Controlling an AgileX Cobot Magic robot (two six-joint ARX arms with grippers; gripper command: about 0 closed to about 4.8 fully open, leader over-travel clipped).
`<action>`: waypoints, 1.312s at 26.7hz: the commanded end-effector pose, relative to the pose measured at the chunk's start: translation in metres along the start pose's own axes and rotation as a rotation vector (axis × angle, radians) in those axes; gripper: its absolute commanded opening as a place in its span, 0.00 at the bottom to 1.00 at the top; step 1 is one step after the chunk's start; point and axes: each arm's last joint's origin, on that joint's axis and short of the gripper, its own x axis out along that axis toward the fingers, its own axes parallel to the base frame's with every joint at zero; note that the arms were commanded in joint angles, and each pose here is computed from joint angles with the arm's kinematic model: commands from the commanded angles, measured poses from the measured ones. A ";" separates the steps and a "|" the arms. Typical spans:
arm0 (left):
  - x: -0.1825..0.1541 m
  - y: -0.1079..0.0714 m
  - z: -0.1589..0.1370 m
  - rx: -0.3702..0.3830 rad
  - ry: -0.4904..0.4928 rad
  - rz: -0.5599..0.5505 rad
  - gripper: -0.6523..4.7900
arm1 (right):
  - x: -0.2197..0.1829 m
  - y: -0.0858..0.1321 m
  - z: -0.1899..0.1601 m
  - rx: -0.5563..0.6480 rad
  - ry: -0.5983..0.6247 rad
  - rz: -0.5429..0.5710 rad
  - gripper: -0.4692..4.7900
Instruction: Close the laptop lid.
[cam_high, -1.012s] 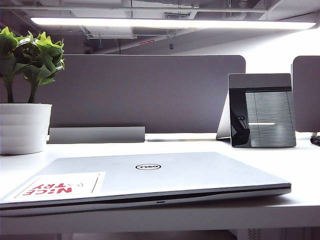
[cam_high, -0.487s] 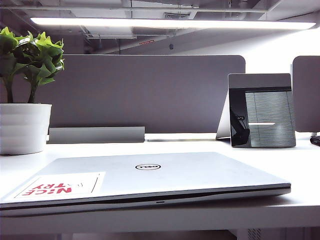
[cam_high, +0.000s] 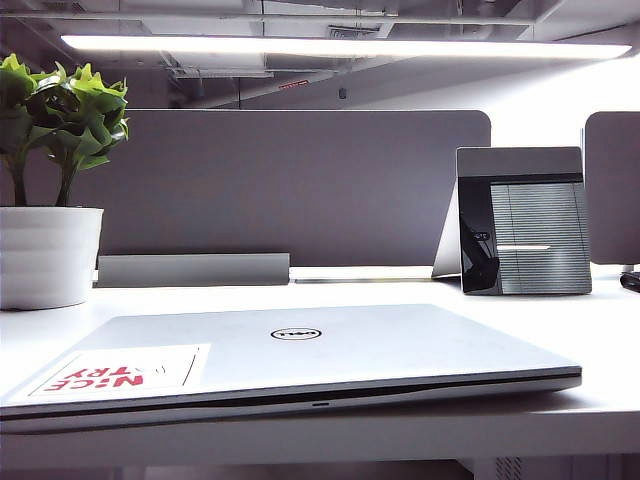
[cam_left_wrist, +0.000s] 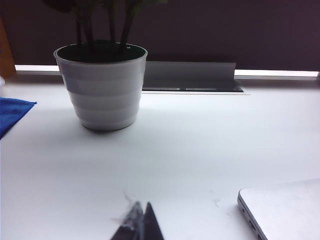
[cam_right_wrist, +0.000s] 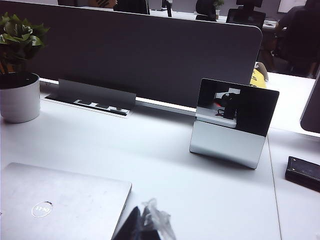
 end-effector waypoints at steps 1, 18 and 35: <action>0.000 0.000 0.003 -0.004 -0.024 0.002 0.11 | 0.000 0.000 0.002 0.005 -0.010 0.001 0.08; 0.000 0.000 0.004 -0.003 -0.041 -0.001 0.11 | 0.000 0.000 0.002 0.005 -0.010 0.001 0.08; 0.000 0.000 0.004 -0.003 -0.041 -0.001 0.11 | 0.000 0.000 0.002 0.005 -0.010 0.001 0.08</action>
